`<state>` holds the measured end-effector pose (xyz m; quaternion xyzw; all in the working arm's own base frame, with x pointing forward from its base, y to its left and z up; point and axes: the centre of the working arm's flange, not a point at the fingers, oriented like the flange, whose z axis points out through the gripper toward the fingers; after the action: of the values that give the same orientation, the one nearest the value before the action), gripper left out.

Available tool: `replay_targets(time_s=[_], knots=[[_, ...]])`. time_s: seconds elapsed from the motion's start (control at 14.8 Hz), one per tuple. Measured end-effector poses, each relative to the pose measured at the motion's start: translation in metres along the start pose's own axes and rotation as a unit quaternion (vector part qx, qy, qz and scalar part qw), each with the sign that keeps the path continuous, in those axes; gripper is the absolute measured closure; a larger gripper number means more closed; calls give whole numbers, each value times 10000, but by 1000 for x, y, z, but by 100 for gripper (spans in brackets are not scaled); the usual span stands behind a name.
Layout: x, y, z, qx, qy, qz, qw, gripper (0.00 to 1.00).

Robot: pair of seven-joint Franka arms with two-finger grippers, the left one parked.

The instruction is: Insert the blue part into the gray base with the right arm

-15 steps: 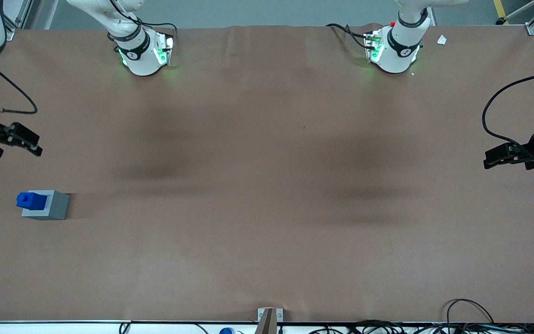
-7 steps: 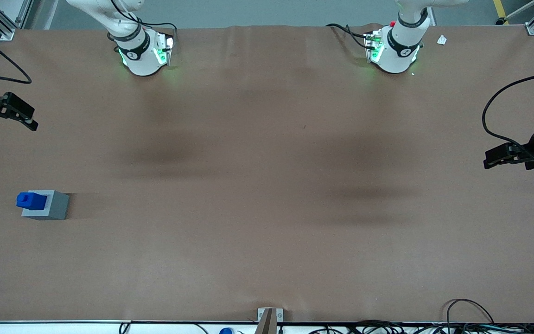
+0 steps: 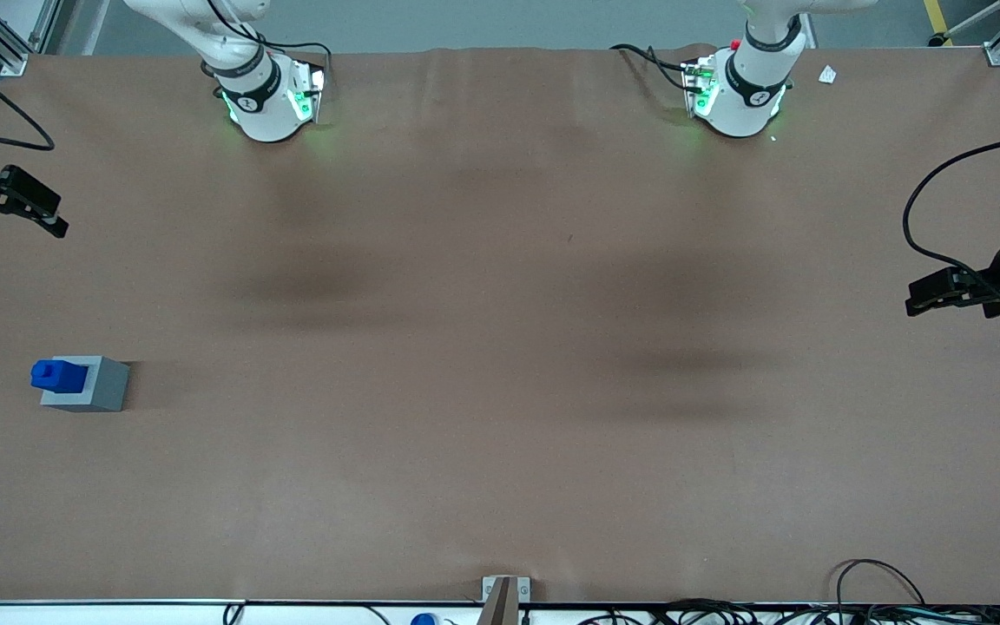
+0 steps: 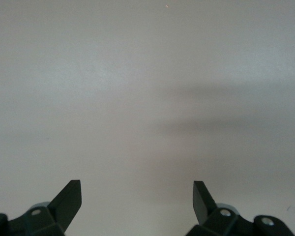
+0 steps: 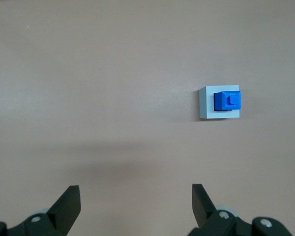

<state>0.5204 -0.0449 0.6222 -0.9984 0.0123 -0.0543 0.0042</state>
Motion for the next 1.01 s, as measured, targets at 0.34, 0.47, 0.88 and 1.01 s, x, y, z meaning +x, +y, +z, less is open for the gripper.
replay_targets(time_s=[0.34, 0.47, 0.88, 1.01], knots=[[2, 0, -13, -8, 135, 54, 9999, 0], [3, 0, -18, -8, 177, 132, 9998, 0], [0, -1, -12, 113, -55, 354, 9993, 0], [7, -1, -11, 120, -43, 359, 9993, 0]])
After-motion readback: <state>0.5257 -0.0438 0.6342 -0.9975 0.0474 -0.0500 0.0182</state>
